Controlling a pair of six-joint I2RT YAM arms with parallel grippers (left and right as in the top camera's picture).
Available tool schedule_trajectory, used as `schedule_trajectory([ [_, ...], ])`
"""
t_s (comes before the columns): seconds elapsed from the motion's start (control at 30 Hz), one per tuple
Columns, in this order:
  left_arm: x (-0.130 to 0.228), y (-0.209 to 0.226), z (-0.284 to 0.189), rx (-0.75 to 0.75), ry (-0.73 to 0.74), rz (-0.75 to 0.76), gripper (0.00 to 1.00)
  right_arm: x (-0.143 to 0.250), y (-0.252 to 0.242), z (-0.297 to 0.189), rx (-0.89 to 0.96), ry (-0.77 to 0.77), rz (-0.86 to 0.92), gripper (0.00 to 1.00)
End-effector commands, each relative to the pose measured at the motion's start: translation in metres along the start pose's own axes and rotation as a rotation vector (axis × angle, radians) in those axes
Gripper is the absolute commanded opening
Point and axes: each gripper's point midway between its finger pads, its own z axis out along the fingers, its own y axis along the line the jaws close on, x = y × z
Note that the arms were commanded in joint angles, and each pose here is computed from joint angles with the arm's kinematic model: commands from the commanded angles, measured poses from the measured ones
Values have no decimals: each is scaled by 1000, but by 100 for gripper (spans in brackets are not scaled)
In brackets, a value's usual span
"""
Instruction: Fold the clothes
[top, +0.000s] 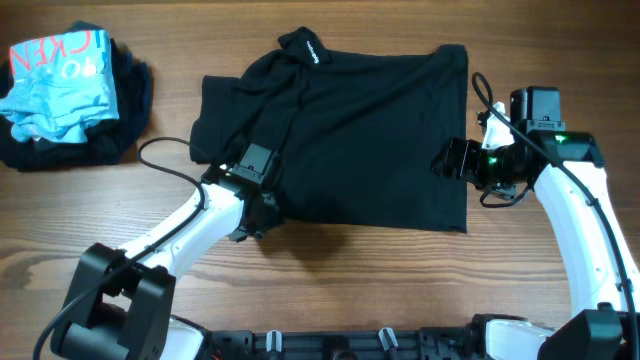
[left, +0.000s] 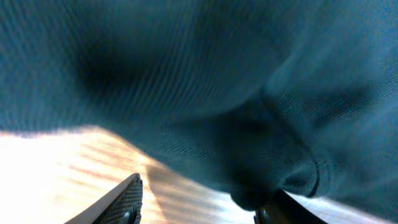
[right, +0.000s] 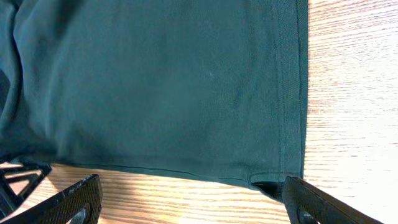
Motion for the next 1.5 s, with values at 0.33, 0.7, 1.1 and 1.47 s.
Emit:
schedule_trajectory([
  [0.33,-35,0,10,-47,-167,-37,57,2,4,2,-17,5,-27,93],
  [0.7,-41,4,4,-76,-191,-30,4,1,4,2,-18,1,-29,93],
  [1.1,-15,4,-86,-162,54,69,30,4,3,3,-15,17,-23,93],
  [1.47,28,4,-100,-108,282,156,61,20,-2,8,2,99,4,94],
])
